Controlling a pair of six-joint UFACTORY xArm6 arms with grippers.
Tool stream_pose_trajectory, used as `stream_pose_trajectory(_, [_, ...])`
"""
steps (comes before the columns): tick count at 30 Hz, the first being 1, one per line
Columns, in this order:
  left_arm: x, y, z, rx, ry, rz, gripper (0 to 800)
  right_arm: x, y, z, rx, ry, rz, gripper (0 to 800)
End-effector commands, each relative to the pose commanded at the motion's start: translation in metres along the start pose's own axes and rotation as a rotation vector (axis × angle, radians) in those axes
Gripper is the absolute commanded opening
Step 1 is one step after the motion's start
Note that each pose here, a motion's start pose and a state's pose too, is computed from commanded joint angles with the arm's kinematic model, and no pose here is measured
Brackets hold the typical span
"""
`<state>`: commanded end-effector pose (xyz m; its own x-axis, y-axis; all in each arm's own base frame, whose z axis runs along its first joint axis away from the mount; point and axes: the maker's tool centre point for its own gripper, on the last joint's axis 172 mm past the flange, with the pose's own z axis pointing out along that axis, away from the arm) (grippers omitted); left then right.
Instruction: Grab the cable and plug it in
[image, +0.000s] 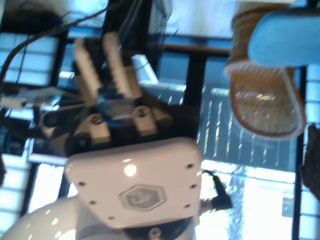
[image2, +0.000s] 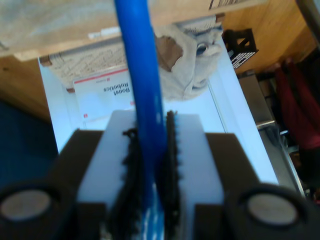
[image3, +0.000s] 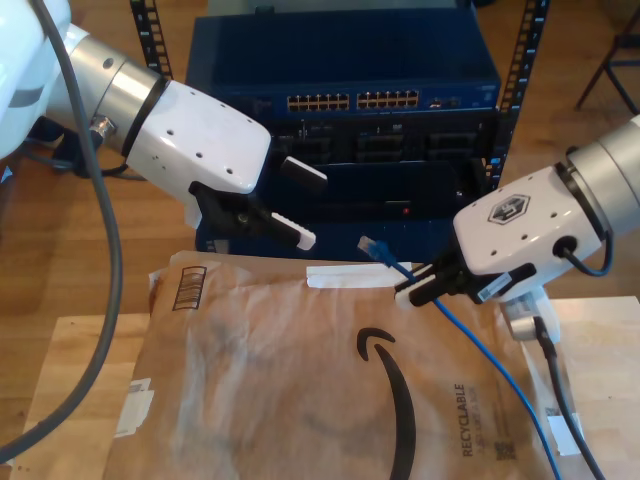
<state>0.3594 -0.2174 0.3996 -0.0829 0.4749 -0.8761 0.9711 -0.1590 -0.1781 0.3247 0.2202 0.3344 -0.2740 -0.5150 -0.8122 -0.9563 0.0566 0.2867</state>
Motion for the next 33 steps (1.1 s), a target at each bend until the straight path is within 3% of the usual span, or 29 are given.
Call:
stream_pose_trajectory(2, [-0.010,-0.001,0.001,0.005,-0.047,0.003,798,-0.011,-0.001,-0.003,0.007,-0.017,-0.015,2])
stream_pose_trajectory(12, [-0.005,-0.007,0.007,0.032,-0.063,-0.021,753,-0.032,-0.002,-0.008,0.020,-0.032,-0.049,3])
stream_pose_trajectory(18, [-0.014,-0.010,0.007,0.042,-0.095,-0.018,641,-0.035,-0.002,-0.006,0.015,-0.029,-0.054,4])
stream_pose_trajectory(33, [-0.013,-0.007,0.002,0.027,-0.096,-0.027,522,-0.033,-0.006,-0.003,0.022,-0.025,-0.051,4])
